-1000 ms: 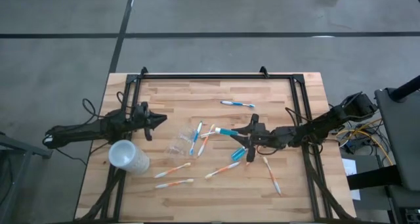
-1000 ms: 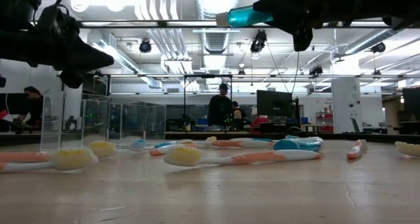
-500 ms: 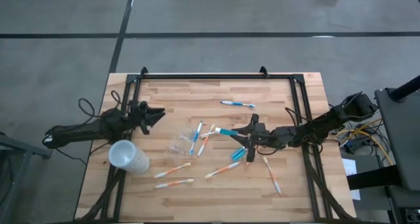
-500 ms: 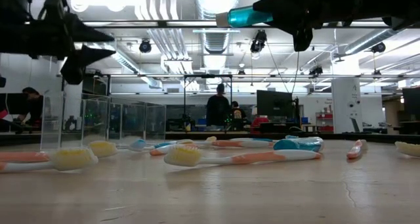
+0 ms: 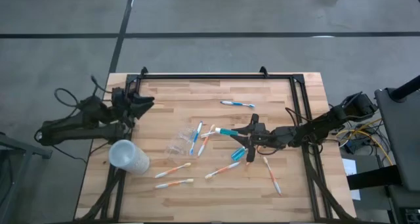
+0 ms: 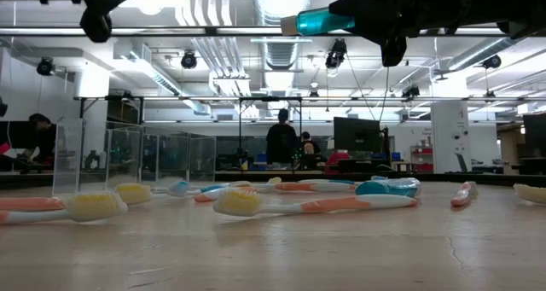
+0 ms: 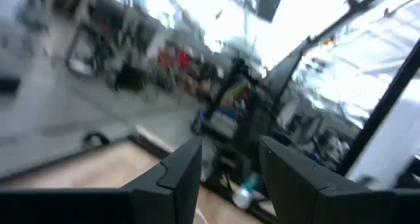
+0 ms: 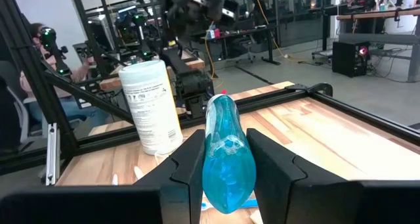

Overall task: Pick & Place toothbrushing station
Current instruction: Put the left mouthwash bottle into the transparent organizer

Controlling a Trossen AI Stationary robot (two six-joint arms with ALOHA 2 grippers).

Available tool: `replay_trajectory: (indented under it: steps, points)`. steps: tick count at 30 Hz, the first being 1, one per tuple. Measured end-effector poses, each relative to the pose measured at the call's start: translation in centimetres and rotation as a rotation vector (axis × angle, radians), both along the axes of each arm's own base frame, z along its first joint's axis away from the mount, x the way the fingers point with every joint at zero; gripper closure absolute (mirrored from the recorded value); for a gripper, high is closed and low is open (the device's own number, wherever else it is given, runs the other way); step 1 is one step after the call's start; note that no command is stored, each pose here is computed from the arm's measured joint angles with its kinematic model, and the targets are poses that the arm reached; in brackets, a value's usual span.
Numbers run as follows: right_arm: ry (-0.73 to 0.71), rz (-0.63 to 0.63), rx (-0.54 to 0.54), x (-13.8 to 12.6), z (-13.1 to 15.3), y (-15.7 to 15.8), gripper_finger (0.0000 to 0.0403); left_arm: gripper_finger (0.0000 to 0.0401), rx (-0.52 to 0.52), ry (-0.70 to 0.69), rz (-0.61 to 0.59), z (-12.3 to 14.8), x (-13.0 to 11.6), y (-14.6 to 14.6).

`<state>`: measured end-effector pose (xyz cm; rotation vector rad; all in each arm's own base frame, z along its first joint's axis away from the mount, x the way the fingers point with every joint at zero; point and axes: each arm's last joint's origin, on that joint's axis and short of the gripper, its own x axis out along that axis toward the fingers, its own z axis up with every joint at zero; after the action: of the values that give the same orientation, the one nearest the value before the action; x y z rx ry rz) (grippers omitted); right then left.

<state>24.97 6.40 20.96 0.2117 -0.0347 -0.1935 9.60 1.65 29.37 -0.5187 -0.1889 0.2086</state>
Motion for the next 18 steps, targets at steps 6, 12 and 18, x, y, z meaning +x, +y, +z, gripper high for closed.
replay_trajectory:
  steps: [6,12,18]
  points:
    - [0.0,0.0,0.0,0.0,0.0,0.0,0.0309,0.0242,-0.454,0.126,-0.028,2.7,2.0,0.2]
    - [0.0,0.0,0.0,0.0,0.0,0.0,0.0309,0.0242,-0.579,0.205,-0.057,4.3,5.5,0.5]
    - [0.0,0.002,0.0,0.0,0.0,0.0,0.0309,0.0242,-0.696,0.292,-0.099,3.8,8.7,0.8]
